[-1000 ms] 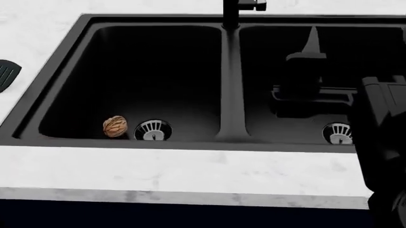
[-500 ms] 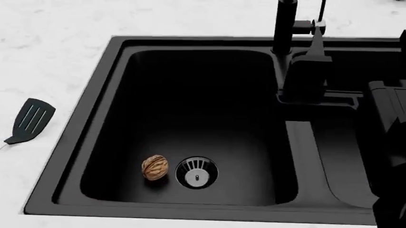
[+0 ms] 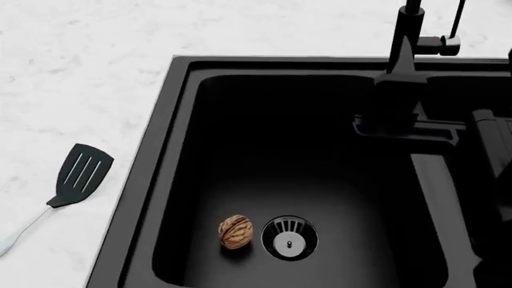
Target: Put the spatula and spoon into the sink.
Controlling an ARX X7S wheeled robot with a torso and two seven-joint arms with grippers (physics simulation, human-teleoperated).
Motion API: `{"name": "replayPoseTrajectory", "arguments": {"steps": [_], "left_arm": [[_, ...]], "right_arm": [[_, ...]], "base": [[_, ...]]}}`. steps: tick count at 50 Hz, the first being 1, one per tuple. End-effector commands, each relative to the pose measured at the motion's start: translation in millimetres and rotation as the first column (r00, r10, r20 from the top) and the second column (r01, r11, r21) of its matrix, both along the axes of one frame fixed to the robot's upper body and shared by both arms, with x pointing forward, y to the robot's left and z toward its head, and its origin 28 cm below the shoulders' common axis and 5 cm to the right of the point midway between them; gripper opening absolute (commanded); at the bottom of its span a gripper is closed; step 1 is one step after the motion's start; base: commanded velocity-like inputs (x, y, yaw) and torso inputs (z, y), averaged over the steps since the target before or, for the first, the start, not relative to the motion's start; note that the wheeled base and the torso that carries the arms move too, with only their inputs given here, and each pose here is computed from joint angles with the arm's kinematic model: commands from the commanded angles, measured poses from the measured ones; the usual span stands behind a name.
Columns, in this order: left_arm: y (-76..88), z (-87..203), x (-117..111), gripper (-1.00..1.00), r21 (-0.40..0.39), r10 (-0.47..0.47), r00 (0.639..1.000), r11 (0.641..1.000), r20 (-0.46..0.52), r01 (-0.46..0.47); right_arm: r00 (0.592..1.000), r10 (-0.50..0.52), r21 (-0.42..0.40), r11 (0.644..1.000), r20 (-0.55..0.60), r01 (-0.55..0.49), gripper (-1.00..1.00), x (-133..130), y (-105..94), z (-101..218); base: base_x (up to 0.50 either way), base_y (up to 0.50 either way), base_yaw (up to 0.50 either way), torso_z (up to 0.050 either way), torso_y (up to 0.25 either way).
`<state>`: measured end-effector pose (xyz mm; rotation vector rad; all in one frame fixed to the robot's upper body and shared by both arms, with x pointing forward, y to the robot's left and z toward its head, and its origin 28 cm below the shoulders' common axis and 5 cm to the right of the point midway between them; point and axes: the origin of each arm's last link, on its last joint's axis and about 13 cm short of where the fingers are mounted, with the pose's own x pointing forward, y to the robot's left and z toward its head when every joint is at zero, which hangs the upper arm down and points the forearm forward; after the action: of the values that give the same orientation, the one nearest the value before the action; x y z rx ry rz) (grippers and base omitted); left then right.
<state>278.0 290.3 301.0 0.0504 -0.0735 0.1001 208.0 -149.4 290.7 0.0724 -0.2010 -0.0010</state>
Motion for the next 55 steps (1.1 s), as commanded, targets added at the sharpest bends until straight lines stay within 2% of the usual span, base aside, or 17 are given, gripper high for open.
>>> {"name": "replayPoseTrajectory", "arguments": {"steps": [1,4,6,7,8,9,10,13,15,18,21,25,27,29,36,42,55], "left_arm": [[-2.7,0,-3,1.0,-0.027,-0.041,0.999,0.999,-0.025,0.04],[-5.4,2,-8,1.0,0.003,-0.113,0.991,0.994,-0.079,0.113],[-6.4,7,-11,1.0,0.061,-0.149,0.982,0.986,-0.115,0.157],[-1.1,10,-12,1.0,0.034,-0.106,0.985,0.993,-0.14,0.112],[-2.1,13,-16,1.0,0.059,-0.119,0.981,0.99,-0.156,0.129],[-5.2,15,-20,1.0,0.084,-0.182,0.964,0.976,-0.194,0.201],[-4.8,18,-24,1.0,0.081,-0.212,0.951,0.968,-0.227,0.236],[-5.1,28,-35,1.0,0.132,-0.26,0.907,0.939,-0.331,0.317],[-6.0,35,-42,1.0,0.118,-0.316,0.872,0.916,-0.374,0.383],[-7.8,30,-46,1.0,0.107,-0.386,0.808,0.873,-0.445,0.476],[-7.3,22,-45,1.0,0.092,-0.393,0.787,0.868,-0.475,0.489],[-0.7,15,-41,1.0,0.063,-0.386,0.777,0.877,-0.498,0.477],[0.8,9,-41,1.0,0.077,-0.367,0.782,0.883,-0.504,0.464],[5.3,7,-40,1.0,0.057,-0.361,0.781,0.891,-0.509,0.45],[17.0,-5,-40,1.0,0.03,-0.345,0.763,0.902,-0.547,0.43],[22.0,-14,-38,1.0,-0.015,-0.332,0.761,0.92,-0.557,0.391],[30.6,-35,-29,1.0,-0.033,-0.285,0.739,0.941,-0.61,0.336]], "right_arm": [[1.0,0.01,0.017,1.0,0.011,-0.011,1.0,-1,-0.7,-3],[1.0,0.01,0.012,1.0,0.006,-0.01,1.0,0,-0.8,-3],[1.0,0.014,0.011,1.0,0.001,-0.014,1.0,1,0.3,-5],[1.0,0.017,0.013,1.0,0.001,-0.017,1.0,2,0.3,-6],[1.0,0.019,0.017,1.0,0.0,-0.019,1.0,3,0.3,-7],[1.0,0.019,0.016,1.0,-0.004,-0.019,1.0,3,0.3,-8],[1.0,0.02,0.017,1.0,-0.007,-0.02,1.0,3,0.6,-9],[1.0,0.021,0.012,1.0,-0.005,-0.021,1.0,3,0.8,-7],[1.0,0.023,0.015,1.0,-0.003,-0.023,1.0,3,0.4,-8],[1.0,0.023,0.024,0.999,-0.005,-0.023,1.0,3,-1.2,-12],[1.0,0.018,0.026,0.999,-0.009,-0.018,1.0,2,-2.8,-13],[1.0,0.021,0.021,1.0,-0.009,-0.02,1.0,2,-1.5,-12],[1.0,0.02,0.025,0.999,-0.012,-0.02,1.0,2,-1.4,-14],[1.0,0.023,0.027,0.999,-0.015,-0.022,1.0,3,-1.1,-15],[0.999,0.03,0.042,0.999,-0.026,-0.029,1.0,2,-2.4,-21],[0.999,0.033,0.047,0.998,-0.027,-0.032,1.0,3,-3.5,-23],[0.999,0.03,0.057,0.998,-0.034,-0.028,1.0,3,-3.9,-26]], "base": [[0.0,0.0,0.0,0.0,0.0],[0.0,0.0,0.0,0.0,0.0],[0.0,0.0,0.0,0.0,0.0],[0.0,0.0,0.0,0.0,0.0],[0.0,0.0,0.0,0.0,0.0],[0.0,0.0,0.0,0.0,0.0],[0.0,0.0,0.0,0.0,0.0],[0.0,0.0,0.0,0.0,0.0],[0.0,0.0,0.0,0.0,0.0],[0.0,0.0,0.0,0.0,0.0],[0.0,0.0,0.0,0.0,0.0],[0.0,0.0,0.0,0.0,0.0],[0.0,0.0,0.0,0.0,0.0],[0.0,0.0,0.0,0.0,0.0],[0.0,0.0,0.0,0.0,0.0],[0.0,0.0,0.0,0.0,0.0],[0.0,0.0,0.0,0.0,0.0]]}}
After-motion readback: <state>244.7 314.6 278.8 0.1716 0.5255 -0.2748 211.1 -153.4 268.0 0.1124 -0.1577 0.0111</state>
